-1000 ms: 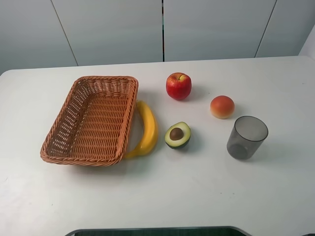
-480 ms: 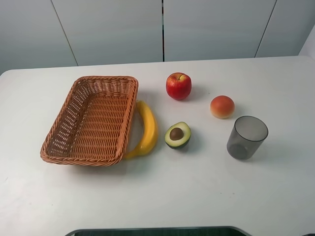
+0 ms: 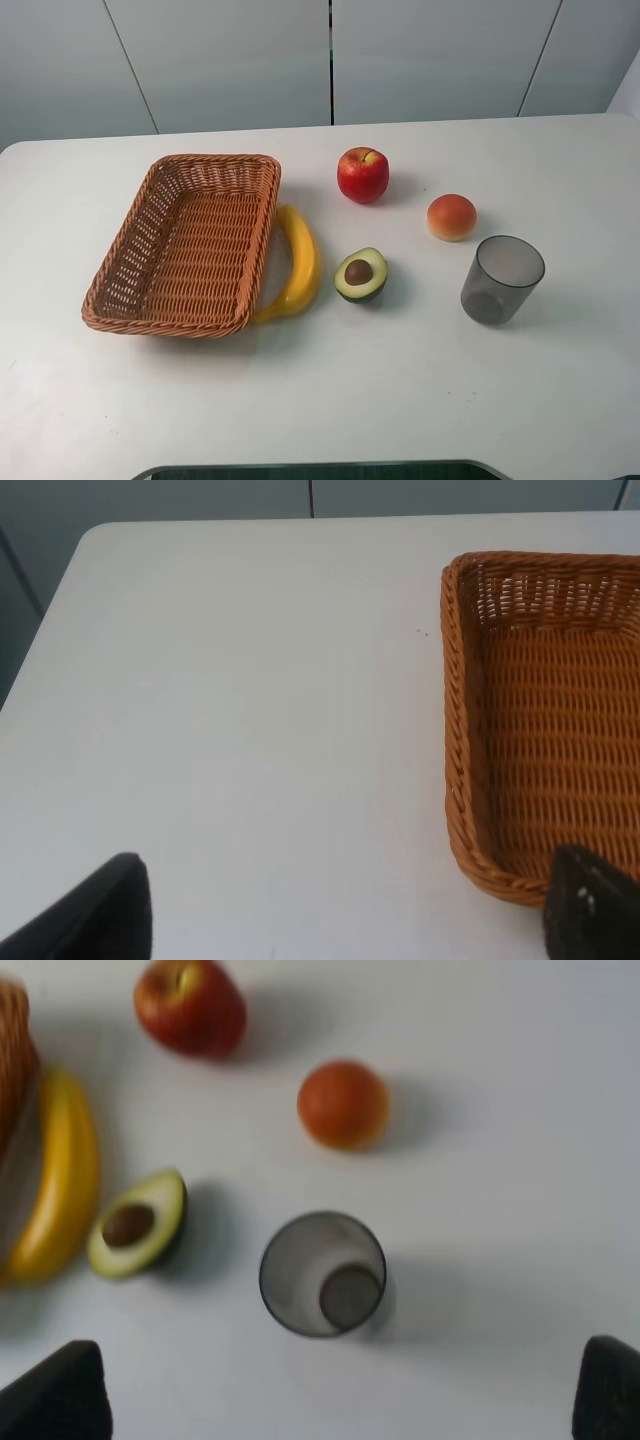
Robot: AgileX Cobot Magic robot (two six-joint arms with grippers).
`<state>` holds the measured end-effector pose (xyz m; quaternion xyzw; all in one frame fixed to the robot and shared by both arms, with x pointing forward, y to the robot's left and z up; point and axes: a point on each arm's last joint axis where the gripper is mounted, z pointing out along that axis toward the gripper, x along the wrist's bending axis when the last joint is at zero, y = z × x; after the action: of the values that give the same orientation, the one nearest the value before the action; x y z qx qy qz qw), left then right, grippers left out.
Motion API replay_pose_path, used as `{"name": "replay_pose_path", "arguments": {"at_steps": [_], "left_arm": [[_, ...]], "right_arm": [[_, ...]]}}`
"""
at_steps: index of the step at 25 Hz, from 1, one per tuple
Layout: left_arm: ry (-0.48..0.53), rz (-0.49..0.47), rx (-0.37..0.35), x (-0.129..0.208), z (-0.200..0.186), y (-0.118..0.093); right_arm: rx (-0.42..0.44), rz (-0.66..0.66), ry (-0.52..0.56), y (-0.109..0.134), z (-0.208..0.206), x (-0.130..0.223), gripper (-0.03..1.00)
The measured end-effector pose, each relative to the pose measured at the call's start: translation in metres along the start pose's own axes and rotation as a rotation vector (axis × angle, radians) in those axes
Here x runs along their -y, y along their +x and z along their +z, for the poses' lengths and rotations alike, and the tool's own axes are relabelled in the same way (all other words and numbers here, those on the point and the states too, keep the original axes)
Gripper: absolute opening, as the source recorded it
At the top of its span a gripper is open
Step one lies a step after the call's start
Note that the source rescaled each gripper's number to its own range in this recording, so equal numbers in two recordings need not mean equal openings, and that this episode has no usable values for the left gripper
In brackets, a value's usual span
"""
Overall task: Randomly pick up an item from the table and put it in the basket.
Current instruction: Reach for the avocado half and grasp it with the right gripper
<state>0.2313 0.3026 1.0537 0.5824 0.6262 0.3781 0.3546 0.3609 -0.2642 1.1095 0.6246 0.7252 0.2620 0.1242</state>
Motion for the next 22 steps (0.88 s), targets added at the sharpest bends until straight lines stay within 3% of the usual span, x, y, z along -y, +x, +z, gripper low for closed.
{"name": "replay_pose_path", "arguments": {"at_steps": [11, 17, 22], "left_arm": [[0.0, 0.0, 0.0, 0.0, 0.0, 0.0], [0.0, 0.0, 0.0, 0.0, 0.0, 0.0], [0.0, 0.0, 0.0, 0.0, 0.0, 0.0]], "right_arm": [[-0.112, -0.438, 0.285, 0.04, 0.11, -0.033, 1.0], [-0.186, -0.674, 0.349, 0.067, 0.159, -0.042, 1.0], [-0.255, -0.878, 0.331, 0.09, 0.192, -0.044, 1.0]]}}
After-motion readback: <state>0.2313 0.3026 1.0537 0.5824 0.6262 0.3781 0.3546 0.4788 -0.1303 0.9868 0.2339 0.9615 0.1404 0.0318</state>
